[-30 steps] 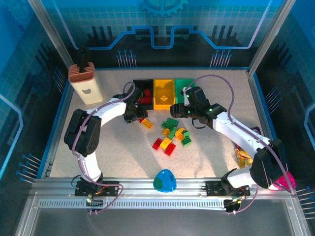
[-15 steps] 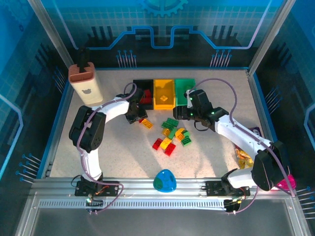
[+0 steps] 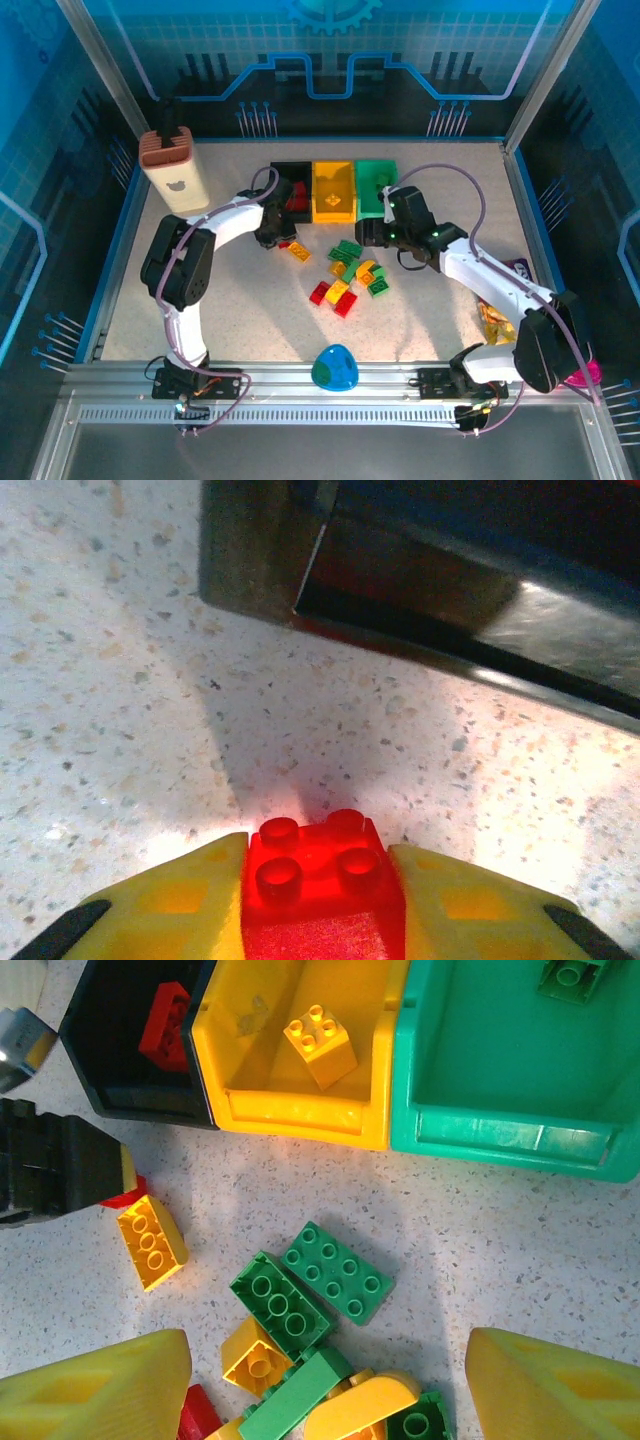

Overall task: Sort the legos into containers by color
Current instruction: Pick up the lego from the center of the table, then place the lego in the container.

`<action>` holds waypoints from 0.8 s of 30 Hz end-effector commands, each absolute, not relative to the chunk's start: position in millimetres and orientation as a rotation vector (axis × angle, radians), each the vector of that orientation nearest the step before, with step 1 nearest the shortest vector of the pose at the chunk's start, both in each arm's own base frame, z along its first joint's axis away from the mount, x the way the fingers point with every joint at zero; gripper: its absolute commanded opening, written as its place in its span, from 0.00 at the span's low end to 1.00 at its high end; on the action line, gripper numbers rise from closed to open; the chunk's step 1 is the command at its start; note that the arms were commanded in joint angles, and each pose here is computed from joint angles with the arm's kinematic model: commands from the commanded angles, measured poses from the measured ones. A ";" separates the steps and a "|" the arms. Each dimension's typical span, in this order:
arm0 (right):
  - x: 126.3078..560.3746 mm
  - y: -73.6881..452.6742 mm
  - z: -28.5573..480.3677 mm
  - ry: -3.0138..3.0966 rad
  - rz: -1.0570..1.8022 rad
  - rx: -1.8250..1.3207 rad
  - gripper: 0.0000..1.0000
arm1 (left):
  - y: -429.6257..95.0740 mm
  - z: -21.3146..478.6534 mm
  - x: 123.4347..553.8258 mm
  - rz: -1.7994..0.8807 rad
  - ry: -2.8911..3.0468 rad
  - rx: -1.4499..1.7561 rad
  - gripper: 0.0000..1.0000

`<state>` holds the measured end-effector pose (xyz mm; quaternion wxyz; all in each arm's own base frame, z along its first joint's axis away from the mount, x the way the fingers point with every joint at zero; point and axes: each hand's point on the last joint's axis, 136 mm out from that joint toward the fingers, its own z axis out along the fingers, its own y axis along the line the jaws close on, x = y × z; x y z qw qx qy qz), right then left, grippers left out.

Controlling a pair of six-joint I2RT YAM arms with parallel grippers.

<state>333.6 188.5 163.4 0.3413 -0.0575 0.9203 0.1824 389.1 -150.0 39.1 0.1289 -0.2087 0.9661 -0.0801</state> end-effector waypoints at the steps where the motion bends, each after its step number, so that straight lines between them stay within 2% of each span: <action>1: 330.0 182.6 167.0 2.374 0.498 -0.110 0.73 | -152.0 94.0 401.4 -0.270 2.707 -0.554 0.33; 7: 310.1 173.5 147.5 2.418 0.496 -0.091 0.73 | -159.9 134.4 434.4 -0.302 2.640 -0.484 0.33; 16: 271.9 150.5 127.2 2.468 0.456 -0.076 0.74 | -171.7 149.8 498.3 -0.317 2.602 -0.427 0.35; 17: 269.2 148.2 127.1 2.470 0.450 -0.072 0.74 | -172.3 152.2 505.4 -0.322 2.594 -0.424 0.38; 18: 266.5 146.8 127.0 2.473 0.450 -0.069 0.75 | -173.3 155.4 511.3 -0.330 2.591 -0.421 0.46; 20: 261.9 145.7 127.8 2.480 0.455 -0.070 0.75 | -178.8 168.2 516.8 -0.357 2.583 -0.388 0.84; 21: 259.3 146.0 127.4 2.486 0.458 -0.074 0.76 | -181.3 179.4 516.7 -0.358 2.560 -0.363 0.89; 24: 252.8 148.8 125.8 2.495 0.465 -0.093 0.77 | -187.8 215.2 507.5 -0.361 2.464 -0.284 0.92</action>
